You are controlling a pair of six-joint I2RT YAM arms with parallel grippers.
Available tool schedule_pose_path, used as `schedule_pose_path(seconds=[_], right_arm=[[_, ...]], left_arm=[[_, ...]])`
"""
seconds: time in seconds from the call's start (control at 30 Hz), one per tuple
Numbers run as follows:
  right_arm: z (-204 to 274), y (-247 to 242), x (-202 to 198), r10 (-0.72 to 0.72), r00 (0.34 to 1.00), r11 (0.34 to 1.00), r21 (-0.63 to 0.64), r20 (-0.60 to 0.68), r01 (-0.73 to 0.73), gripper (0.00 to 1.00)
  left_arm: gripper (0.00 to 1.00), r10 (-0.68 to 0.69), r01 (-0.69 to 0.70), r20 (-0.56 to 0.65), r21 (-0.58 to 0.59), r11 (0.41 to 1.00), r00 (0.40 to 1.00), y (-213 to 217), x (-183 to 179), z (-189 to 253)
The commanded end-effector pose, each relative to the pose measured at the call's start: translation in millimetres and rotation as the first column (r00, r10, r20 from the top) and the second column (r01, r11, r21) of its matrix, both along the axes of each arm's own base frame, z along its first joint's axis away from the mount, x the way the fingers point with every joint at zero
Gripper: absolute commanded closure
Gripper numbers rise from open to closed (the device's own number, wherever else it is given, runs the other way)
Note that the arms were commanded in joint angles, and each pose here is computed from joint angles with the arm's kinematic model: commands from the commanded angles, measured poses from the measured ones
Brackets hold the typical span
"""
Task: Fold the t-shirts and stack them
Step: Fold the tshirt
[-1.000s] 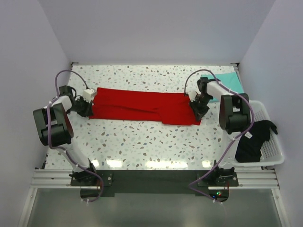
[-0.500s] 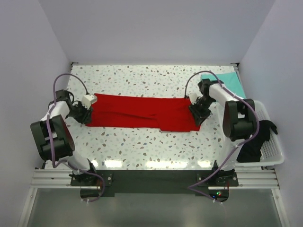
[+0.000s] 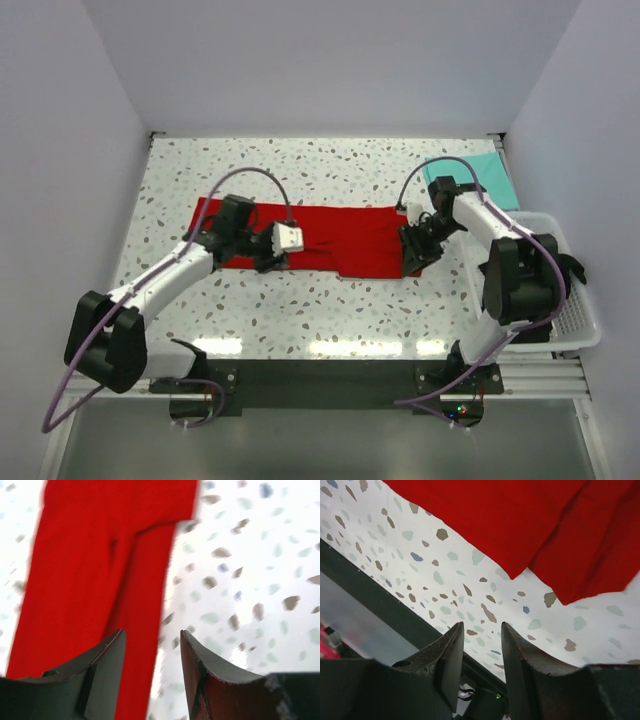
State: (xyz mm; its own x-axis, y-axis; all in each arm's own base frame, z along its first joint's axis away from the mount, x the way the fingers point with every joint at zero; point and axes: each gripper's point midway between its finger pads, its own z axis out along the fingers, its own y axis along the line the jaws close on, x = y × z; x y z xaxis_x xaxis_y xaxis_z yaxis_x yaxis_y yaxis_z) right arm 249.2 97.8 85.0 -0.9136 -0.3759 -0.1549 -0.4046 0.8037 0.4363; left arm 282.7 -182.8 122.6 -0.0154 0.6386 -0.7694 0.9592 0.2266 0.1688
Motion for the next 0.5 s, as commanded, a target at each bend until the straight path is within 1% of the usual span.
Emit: schedule_pose_path(seconds=[0.0,0.1,0.2,0.27,0.37,0.43,0.47], right_arm=[[-18,12,0,-0.065,0.996,0.996,0.055,-0.066,0.069,0.6],[-31,10,2,-0.079,0.993,0.996,0.031,-0.084,0.082,0.6],[-41,8,13,-0.101,0.994,0.995,0.013,-0.049,0.101,0.6],[-49,10,15,-0.111,0.992,0.994,0.013,-0.065,0.112,0.6],[-57,12,16,-0.116,0.989,0.993,0.021,-0.089,0.118,0.63],[-63,13,16,-0.118,0.988,0.992,0.02,-0.103,0.121,0.65],[-64,13,17,-0.121,0.987,0.992,0.02,-0.106,0.124,0.65]], left_arm=[[0.47,-0.118,0.124,0.112,-0.051,0.991,0.987,-60,-18,2],[0.49,-0.182,0.185,0.128,-0.014,0.983,0.975,-83,-26,-11],[0.5,-0.237,0.237,0.146,0.015,0.971,0.96,-94,-31,-26],[0.49,-0.264,0.261,0.158,0.037,0.965,0.952,-97,-33,-37],[0.49,-0.329,0.321,0.164,0.074,0.944,0.93,-104,-43,-50],[0.49,-0.389,0.373,0.197,0.114,0.921,0.9,-108,-52,-59],[0.49,-0.399,0.377,0.24,0.136,0.916,0.885,-109,-49,-59]])
